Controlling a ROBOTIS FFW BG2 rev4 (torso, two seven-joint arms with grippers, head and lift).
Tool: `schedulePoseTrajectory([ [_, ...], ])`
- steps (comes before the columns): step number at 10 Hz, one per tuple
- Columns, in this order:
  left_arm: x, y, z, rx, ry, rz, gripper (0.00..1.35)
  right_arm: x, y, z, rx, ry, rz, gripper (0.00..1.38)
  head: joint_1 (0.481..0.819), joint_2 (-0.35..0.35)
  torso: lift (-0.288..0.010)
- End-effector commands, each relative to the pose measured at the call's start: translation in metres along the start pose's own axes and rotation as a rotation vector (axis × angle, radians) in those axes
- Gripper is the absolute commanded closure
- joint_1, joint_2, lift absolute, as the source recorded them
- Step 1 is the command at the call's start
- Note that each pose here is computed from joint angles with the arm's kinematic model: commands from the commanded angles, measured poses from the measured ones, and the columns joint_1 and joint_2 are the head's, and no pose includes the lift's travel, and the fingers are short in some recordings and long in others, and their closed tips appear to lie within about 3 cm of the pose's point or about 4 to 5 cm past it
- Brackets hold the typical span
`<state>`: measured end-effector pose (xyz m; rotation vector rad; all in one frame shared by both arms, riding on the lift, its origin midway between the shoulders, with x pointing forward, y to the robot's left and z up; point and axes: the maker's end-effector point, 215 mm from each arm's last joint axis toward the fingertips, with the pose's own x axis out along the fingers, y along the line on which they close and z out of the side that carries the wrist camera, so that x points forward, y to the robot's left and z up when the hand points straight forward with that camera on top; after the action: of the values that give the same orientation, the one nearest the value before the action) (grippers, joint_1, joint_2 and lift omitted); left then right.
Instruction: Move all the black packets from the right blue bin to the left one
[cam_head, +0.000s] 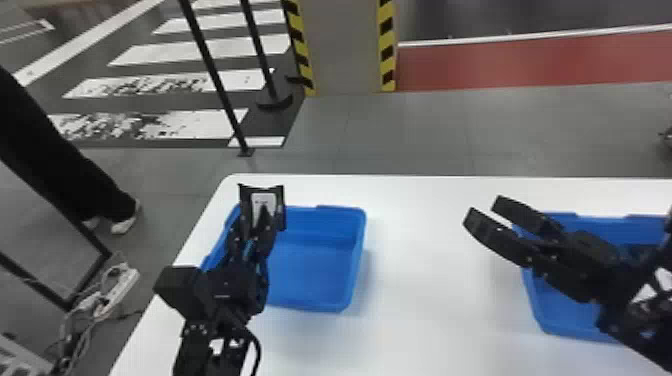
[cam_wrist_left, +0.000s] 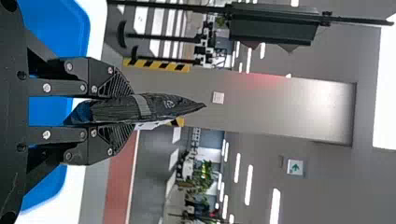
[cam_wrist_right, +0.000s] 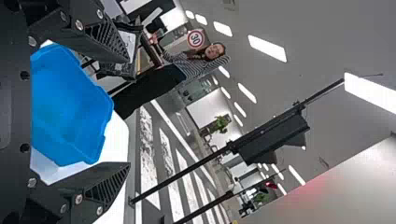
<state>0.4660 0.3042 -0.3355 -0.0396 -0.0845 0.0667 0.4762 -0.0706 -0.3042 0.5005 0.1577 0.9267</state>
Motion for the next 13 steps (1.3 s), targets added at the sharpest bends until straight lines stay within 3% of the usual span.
schedulePoseTrajectory([
  [1, 0.011, 0.013, -0.016, 0.104, 0.018, 0.017, 0.45, -0.012, -0.015, -0.004, -0.056, 0.039, -0.075, 0.16, 0.695, 0.266, -0.11],
  [2, 0.013, 0.011, -0.013, 0.104, -0.001, 0.015, 0.08, -0.024, -0.032, -0.004, -0.105, 0.063, -0.16, 0.16, 0.695, 0.271, -0.11],
  [4, 0.004, -0.005, 0.013, 0.019, -0.104, -0.002, 0.17, -0.05, -0.072, 0.002, -0.185, 0.112, -0.295, 0.16, 0.695, 0.227, -0.11],
  [5, -0.008, -0.023, 0.031, -0.112, -0.176, -0.018, 0.21, -0.073, -0.093, 0.014, -0.248, 0.136, -0.405, 0.16, 0.695, 0.21, -0.11],
  [6, -0.017, -0.044, 0.041, -0.24, -0.198, -0.037, 0.21, -0.098, -0.11, 0.029, -0.301, 0.145, -0.513, 0.16, 0.695, 0.158, -0.11],
  [7, -0.025, -0.056, 0.046, -0.294, -0.205, -0.051, 0.21, -0.12, -0.122, 0.038, -0.334, 0.154, -0.599, 0.16, 0.695, 0.1, -0.11],
  [8, -0.029, -0.062, 0.047, -0.311, -0.2, -0.06, 0.21, -0.136, -0.137, 0.04, -0.337, 0.167, -0.673, 0.16, 0.695, 0.034, -0.11],
  [10, -0.035, -0.071, 0.038, -0.333, -0.159, -0.08, 0.21, -0.171, -0.182, 0.025, -0.322, 0.24, -0.813, 0.16, 0.695, -0.03, -0.11],
  [12, -0.038, -0.071, 0.035, -0.342, -0.15, -0.078, 0.21, -0.187, -0.232, -0.004, -0.247, 0.304, -0.88, 0.16, 0.695, -0.081, -0.11],
  [13, -0.037, -0.073, 0.036, -0.342, -0.149, -0.082, 0.21, -0.178, -0.243, -0.005, -0.25, 0.317, -0.868, 0.16, 0.695, -0.102, -0.11],
])
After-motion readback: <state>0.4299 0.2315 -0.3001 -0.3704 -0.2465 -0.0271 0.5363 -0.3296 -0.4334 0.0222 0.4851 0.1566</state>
